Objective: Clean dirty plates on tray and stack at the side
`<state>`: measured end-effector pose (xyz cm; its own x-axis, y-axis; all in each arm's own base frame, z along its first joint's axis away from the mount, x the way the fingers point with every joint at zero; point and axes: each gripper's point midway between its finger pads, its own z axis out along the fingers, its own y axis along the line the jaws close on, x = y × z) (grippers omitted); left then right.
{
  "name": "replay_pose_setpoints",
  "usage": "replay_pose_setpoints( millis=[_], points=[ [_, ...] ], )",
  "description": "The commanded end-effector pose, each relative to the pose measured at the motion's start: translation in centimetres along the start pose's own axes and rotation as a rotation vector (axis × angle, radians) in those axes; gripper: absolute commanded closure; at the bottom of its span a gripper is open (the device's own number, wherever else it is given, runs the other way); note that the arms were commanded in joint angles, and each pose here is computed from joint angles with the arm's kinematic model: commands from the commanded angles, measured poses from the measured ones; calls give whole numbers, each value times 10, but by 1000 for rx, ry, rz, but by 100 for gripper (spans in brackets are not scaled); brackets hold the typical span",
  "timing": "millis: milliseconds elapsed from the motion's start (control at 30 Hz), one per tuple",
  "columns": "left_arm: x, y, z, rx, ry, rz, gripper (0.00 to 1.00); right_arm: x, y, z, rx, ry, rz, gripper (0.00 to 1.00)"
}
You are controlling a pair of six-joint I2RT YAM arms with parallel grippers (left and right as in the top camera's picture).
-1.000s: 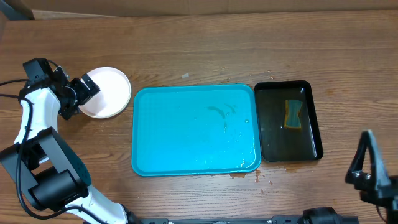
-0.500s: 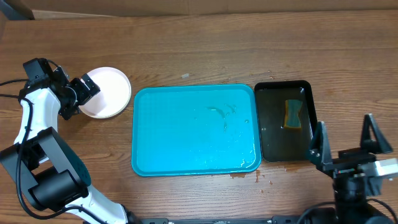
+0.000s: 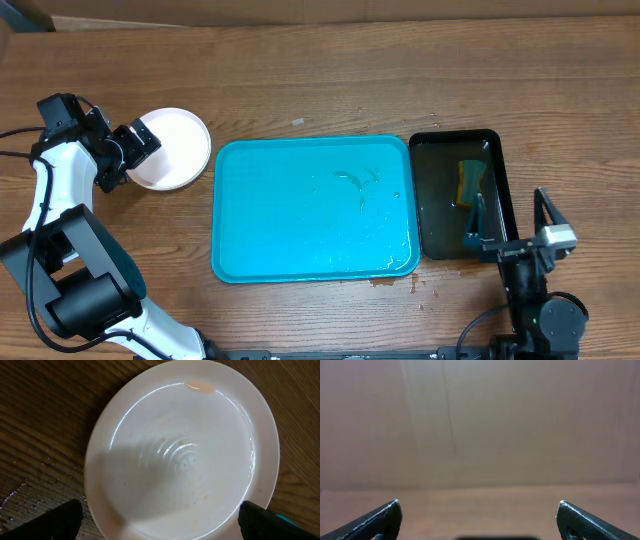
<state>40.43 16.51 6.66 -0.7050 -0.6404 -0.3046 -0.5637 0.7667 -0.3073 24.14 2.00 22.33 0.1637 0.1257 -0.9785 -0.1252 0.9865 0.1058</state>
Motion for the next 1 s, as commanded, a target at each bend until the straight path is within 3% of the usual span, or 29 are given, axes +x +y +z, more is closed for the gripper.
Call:
replay_pose_setpoints(
  millis=[0,167,967],
  points=[
    [0,0,-1,-5,-4,28,0,19,-5,-1,19,58,3,0],
    [0,0,-1,-5,-4,28,0,53,-11,-6,53,197,13,0],
    [0,1,-1,-6,-4,27,0,52,-14,-6,69,196,11,0]
  ],
)
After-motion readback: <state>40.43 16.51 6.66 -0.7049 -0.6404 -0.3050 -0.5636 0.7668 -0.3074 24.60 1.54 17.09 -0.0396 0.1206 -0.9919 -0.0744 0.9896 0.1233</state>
